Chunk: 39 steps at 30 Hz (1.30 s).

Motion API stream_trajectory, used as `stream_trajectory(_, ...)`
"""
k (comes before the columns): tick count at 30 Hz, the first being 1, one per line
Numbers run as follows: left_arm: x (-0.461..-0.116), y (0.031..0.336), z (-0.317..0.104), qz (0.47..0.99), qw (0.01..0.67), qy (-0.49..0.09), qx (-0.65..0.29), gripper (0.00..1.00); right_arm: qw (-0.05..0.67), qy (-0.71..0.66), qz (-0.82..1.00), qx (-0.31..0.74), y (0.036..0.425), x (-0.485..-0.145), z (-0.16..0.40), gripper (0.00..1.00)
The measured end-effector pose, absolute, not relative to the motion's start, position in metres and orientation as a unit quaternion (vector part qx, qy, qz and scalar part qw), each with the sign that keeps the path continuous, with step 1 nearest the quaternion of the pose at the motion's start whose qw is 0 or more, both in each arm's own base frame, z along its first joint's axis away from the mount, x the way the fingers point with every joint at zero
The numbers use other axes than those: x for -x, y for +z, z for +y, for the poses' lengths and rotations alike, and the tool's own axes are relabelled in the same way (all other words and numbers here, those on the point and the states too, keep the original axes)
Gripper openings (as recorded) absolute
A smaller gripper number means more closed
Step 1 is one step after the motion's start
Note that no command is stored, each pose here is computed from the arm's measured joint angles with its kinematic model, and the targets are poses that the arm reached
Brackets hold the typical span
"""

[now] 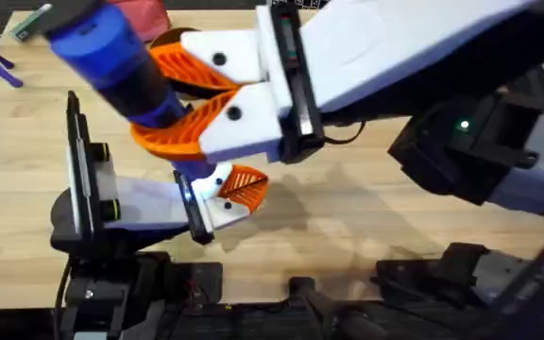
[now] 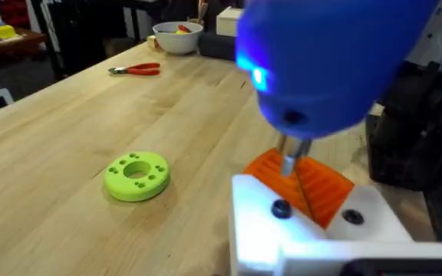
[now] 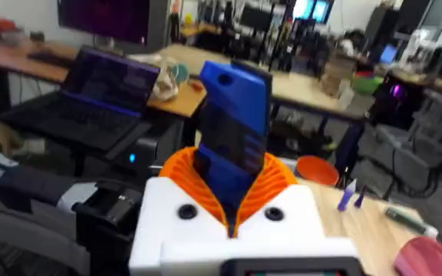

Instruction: Pick up the gripper from the table and insert it into the empty holder that is missing its gripper. Then pick up a screw, insert it into the mounting hole, and use the screwdriver to tighten it. Finally, clean up the table by picking up the vegetable and placing it into the bucket.

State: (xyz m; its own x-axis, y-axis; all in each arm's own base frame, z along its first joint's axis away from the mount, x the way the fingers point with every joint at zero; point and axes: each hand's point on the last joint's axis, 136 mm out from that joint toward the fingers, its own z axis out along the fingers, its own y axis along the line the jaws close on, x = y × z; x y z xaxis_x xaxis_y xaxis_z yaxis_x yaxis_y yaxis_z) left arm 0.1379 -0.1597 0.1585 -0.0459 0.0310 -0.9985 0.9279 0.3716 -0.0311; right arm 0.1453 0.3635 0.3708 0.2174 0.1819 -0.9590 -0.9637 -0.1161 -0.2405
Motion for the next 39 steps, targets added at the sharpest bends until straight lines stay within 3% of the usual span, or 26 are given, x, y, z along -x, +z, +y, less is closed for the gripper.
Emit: stream_trajectory(39, -0.138, 0.159, -0.16, 0.605, 0.566, -0.396, -0.396, 0.019, 0.534, 0.522, 0.381, 0.545, 0.345, -0.151, 0.362, 0.024)
